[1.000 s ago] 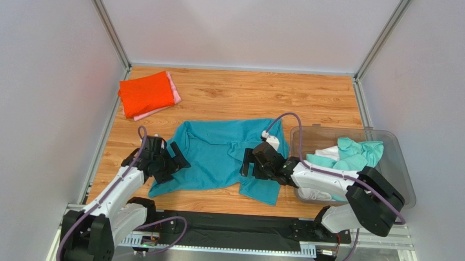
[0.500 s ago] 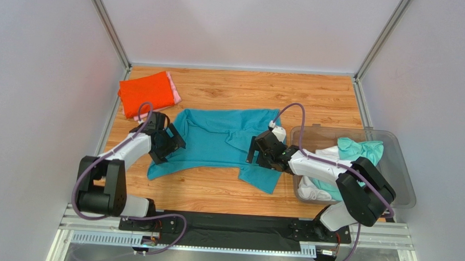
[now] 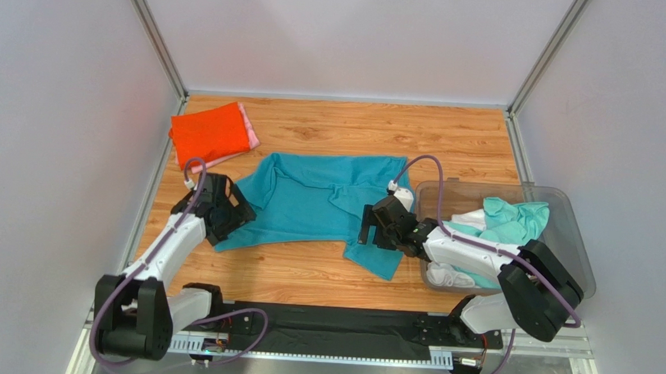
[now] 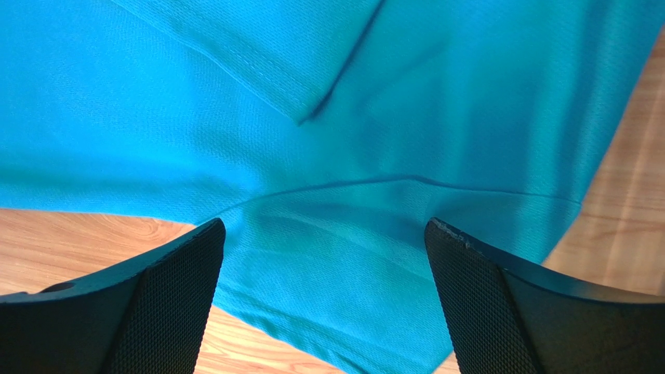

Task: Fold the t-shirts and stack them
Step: Flatten the tshirt out

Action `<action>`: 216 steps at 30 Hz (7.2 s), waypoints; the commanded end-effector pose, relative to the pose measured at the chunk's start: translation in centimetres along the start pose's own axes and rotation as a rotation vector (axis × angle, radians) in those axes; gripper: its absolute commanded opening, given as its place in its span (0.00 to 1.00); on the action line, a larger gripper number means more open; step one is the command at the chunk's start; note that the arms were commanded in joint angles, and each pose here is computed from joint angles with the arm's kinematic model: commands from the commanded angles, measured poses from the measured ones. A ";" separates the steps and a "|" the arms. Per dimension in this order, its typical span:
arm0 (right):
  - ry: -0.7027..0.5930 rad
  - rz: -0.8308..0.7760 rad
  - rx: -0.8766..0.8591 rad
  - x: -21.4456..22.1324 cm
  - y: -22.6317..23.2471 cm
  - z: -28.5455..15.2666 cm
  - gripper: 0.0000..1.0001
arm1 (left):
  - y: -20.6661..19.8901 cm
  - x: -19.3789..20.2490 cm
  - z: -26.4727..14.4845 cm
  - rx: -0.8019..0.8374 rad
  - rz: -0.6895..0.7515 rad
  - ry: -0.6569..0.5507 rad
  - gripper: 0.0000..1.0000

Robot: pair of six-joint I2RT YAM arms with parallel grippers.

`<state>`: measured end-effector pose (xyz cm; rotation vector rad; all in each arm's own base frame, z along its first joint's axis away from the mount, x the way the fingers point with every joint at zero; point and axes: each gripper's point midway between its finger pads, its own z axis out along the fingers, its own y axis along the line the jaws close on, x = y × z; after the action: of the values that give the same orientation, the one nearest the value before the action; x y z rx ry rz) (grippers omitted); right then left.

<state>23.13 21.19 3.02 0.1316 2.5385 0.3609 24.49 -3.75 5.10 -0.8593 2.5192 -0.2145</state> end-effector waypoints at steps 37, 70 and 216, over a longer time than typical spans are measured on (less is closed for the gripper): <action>-0.032 -0.016 -0.092 1.0 1.1 -1.6 1.00 | 8.6 2.9 0.5 -0.218 -0.212 -0.037 0.49; -0.056 -0.186 -0.042 1.9 3.1 -5.8 1.00 | 7.9 2.0 1.0 -0.102 -0.193 -0.075 0.00; -0.701 -0.206 -0.043 -28.3 7.4 -17.3 0.00 | -1.3 -20.0 -13.0 -0.059 -0.303 -0.541 0.00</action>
<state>34.44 19.04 32.08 -0.0881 1.9104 0.1662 28.86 6.36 24.27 -1.1532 1.9739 0.0030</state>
